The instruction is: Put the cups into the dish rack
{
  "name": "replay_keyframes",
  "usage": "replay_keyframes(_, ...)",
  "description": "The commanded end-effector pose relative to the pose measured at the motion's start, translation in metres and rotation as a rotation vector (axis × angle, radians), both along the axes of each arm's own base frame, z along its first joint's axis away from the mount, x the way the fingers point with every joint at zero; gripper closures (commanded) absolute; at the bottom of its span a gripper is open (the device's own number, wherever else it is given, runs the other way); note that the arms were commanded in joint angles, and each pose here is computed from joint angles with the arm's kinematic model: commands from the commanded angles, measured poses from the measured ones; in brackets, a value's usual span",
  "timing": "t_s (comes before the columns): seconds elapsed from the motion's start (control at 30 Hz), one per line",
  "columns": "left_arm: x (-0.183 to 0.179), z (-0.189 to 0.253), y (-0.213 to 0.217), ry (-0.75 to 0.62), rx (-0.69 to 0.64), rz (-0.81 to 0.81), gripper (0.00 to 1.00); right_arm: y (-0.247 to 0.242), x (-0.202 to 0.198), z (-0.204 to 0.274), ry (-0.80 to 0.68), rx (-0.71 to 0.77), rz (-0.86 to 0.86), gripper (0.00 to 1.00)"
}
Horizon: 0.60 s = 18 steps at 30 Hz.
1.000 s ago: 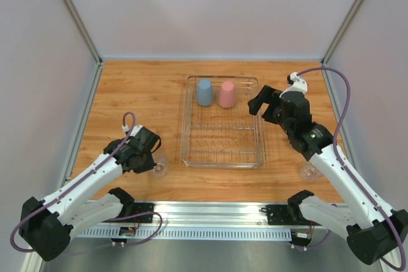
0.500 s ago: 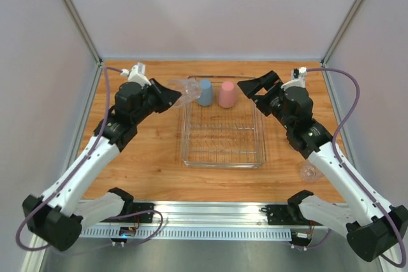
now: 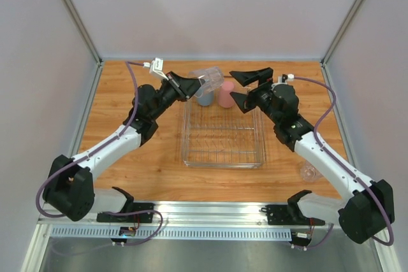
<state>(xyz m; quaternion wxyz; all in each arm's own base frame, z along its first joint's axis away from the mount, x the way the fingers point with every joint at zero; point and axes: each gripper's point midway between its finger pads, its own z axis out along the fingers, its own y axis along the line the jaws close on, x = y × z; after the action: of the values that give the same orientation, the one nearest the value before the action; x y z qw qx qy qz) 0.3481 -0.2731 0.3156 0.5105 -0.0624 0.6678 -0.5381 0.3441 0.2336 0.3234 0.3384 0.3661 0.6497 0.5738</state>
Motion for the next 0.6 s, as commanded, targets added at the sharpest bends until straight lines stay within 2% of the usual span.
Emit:
replay_keyframes(0.0, -0.010, 0.079, -0.012, -0.288, -0.103, -0.039, 1.00, 0.007, 0.002, 0.043, -0.044, 0.139, 0.003, 0.00)
replay_keyframes(0.17, -0.009, 0.072, -0.028, -0.311, -0.064, -0.041, 1.00, 0.023, 0.006, 0.054, -0.064, 0.223, 0.058, 0.00)
replay_keyframes(0.57, 0.004, 0.058, -0.031, -0.296, -0.008, 0.042, 1.00, 0.031, 0.011, 0.083, -0.146, 0.285, 0.002, 0.00)
